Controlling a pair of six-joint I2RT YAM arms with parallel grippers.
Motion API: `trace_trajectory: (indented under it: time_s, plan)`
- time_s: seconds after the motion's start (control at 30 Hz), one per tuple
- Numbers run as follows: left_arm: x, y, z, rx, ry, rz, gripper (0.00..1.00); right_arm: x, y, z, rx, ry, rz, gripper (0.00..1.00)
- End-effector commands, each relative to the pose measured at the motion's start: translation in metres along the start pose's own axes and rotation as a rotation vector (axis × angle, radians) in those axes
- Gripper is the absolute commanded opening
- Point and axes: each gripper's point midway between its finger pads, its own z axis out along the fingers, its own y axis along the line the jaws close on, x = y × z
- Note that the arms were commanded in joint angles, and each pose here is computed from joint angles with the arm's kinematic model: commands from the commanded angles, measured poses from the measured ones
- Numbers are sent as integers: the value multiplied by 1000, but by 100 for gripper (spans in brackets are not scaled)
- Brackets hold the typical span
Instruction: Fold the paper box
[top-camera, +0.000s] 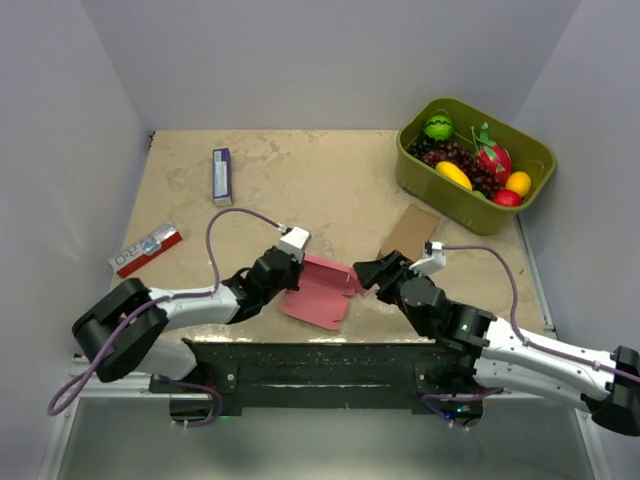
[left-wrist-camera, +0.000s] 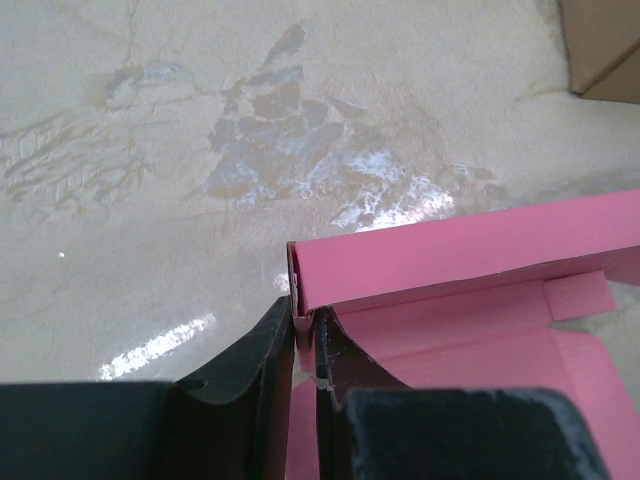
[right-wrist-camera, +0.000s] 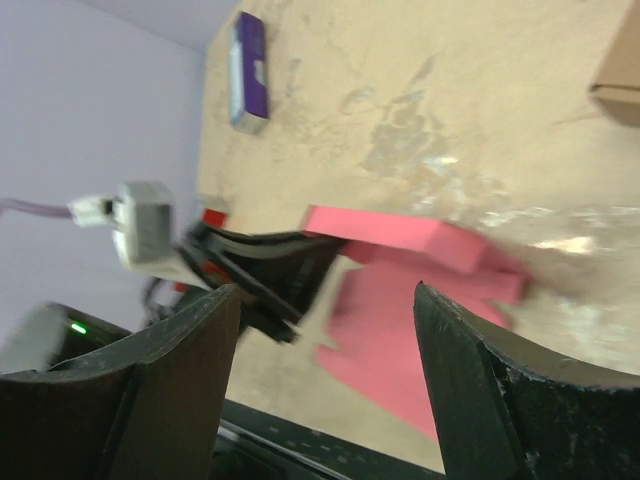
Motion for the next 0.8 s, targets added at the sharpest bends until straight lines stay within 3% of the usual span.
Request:
trace_trajectory:
  time_s: [0.0,0.23,0.77]
  plan:
    - [4,-9,-23,175,117,-42,0,-9,-41,-24,155,68,-310,80]
    - [-2,-15,-33,283,163,-97,0,14,-38,-25,115,233,-543,77]
    - [-13,-7,-35,255,144,-115,0,77,-37,-15,21,386,-620,70]
